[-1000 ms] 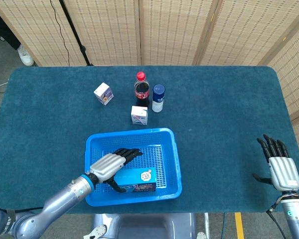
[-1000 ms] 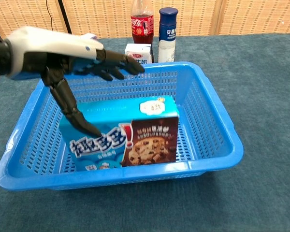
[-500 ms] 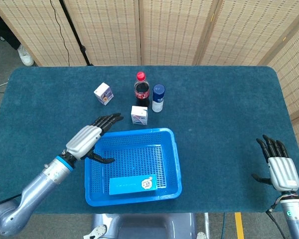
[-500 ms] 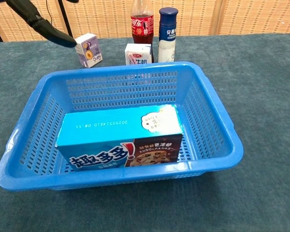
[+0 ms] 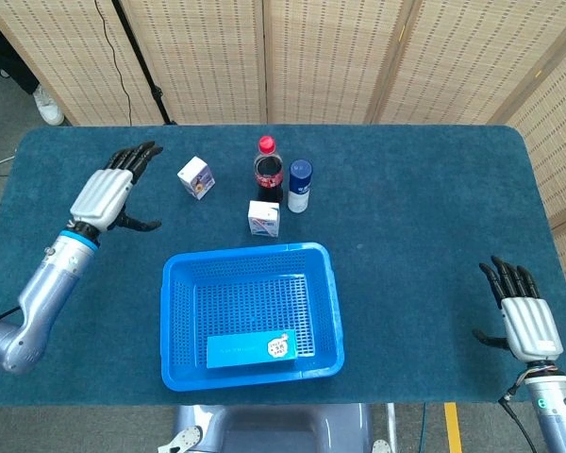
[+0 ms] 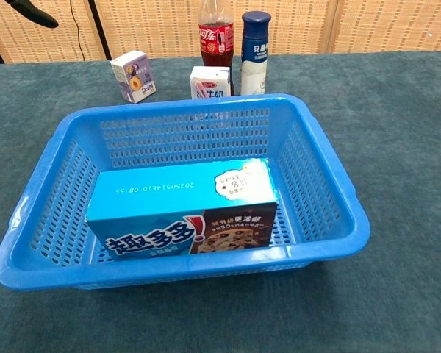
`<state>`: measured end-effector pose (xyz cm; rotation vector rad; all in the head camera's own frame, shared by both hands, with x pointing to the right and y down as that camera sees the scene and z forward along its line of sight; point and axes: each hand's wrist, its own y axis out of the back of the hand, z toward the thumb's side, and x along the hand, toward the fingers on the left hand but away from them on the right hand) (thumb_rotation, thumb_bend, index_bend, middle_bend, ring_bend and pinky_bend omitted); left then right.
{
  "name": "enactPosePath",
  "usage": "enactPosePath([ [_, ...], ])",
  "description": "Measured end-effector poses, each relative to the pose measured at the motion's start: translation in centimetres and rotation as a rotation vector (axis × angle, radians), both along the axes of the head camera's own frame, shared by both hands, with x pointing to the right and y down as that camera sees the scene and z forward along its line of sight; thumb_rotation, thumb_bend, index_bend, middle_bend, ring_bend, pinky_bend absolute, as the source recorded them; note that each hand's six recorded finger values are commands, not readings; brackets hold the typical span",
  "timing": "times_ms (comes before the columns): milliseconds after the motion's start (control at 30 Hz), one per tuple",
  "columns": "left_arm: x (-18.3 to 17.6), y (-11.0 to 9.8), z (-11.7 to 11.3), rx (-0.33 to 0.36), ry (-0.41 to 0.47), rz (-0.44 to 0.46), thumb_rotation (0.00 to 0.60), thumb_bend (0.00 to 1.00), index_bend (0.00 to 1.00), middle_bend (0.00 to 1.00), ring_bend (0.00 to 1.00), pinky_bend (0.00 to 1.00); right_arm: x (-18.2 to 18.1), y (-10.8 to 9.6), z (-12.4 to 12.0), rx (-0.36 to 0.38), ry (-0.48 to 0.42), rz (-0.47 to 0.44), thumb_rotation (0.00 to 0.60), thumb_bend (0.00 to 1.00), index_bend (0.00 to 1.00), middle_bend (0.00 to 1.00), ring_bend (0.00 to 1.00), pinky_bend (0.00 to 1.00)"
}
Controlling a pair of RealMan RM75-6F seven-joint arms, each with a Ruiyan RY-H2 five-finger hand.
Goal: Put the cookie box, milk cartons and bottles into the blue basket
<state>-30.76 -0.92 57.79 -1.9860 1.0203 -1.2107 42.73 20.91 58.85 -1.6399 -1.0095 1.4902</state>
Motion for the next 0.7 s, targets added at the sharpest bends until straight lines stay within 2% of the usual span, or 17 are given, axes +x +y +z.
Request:
enactPosePath([
  [233,-0.8,-3.1,3.2,-0.017,-0.092,-0.052,0.600,0.04,0.00,0.00,0.00,0.00,-0.3,-0.1,0.4,-0.011,0.011,-0.009,0.600,0.00,0.00,0.00,0.00,0.00],
  [433,-0.2,-5.5,7.3,-0.065,-0.197,-0.056,0.600,0.03,0.00,0.00,0.00,0.00,0.3,-0.5,1.1,-0.025,0.033,0.015,0.600,0.00,0.00,0.00,0.00,0.00],
  [700,3.0,-7.2,12.6,-0.160,-0.248,-0.063,0.600,0.04,0.00,0.00,0.00,0.00,0.4,-0.7,1.3,-0.028,0.044,0.024,0.600,0.00,0.00,0.00,0.00,0.00],
])
